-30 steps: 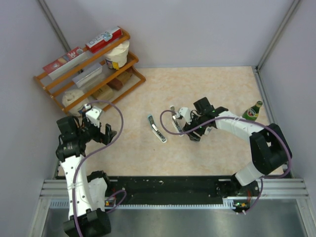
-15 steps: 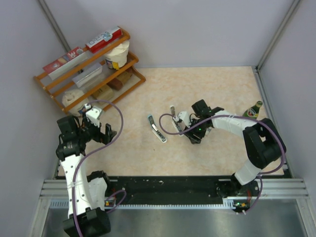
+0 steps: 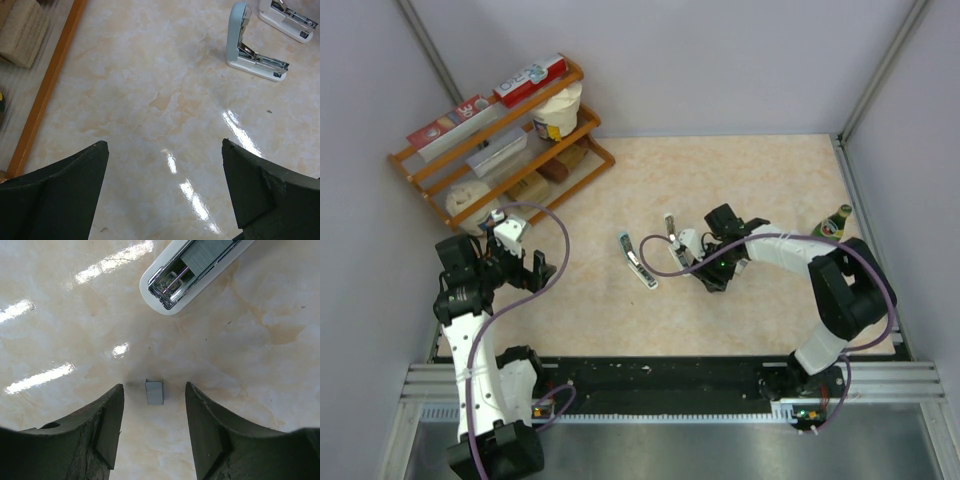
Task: Load the staples into the stapler
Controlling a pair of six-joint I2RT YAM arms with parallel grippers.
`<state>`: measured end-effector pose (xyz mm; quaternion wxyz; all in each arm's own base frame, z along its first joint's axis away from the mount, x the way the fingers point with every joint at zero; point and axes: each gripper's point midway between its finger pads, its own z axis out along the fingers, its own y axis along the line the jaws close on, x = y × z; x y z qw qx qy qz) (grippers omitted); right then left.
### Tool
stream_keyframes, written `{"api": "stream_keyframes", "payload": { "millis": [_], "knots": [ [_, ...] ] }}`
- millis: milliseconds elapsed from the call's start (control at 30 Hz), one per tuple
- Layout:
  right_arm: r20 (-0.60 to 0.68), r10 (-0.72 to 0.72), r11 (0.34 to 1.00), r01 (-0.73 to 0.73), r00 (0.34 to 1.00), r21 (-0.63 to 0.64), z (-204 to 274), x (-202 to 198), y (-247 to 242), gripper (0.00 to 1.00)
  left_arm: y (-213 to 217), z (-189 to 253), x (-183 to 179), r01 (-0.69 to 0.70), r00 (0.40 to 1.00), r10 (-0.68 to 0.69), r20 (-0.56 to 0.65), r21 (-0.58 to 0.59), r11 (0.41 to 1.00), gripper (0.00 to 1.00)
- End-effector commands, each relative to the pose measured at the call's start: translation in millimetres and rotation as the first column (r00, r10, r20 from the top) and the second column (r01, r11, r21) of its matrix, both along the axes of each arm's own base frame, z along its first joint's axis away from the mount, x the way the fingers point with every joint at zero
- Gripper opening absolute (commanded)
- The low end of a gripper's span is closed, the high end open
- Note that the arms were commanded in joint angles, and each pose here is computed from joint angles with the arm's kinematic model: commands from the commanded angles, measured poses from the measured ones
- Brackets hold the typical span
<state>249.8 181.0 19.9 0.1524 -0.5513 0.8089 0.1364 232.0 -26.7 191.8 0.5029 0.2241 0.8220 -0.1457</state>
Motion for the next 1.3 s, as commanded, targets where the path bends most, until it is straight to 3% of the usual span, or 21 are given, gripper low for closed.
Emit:
{"api": "stream_keyframes", "payload": {
  "millis": [0,467,567,1267],
  "knots": [
    [-0.004,0.031,0.999,-0.031,1.000,-0.021,-6.4,-2.0,3.8,0.52,1.8,0.1,3.5,0.005,1.000,-0.005,0.021,0.010,1.000,0.99],
    [-0.017,0.060,0.998,-0.061,0.998,-0.028,-13.9,-7.7,12.1,0.41,3.2,-0.2,4.4,0.000,1.000,-0.001,0.017,0.013,1.000,0.99],
    [-0.025,0.061,0.998,-0.061,0.998,-0.025,-14.7,-9.0,12.6,0.31,2.6,0.2,4.2,0.003,1.000,-0.003,0.019,0.013,1.000,0.99],
    [-0.017,0.074,0.996,-0.075,0.997,-0.040,-13.0,-10.8,8.0,0.27,2.5,-1.3,4.5,0.005,1.000,-0.005,0.012,0.010,1.000,0.99]
  ]
}}
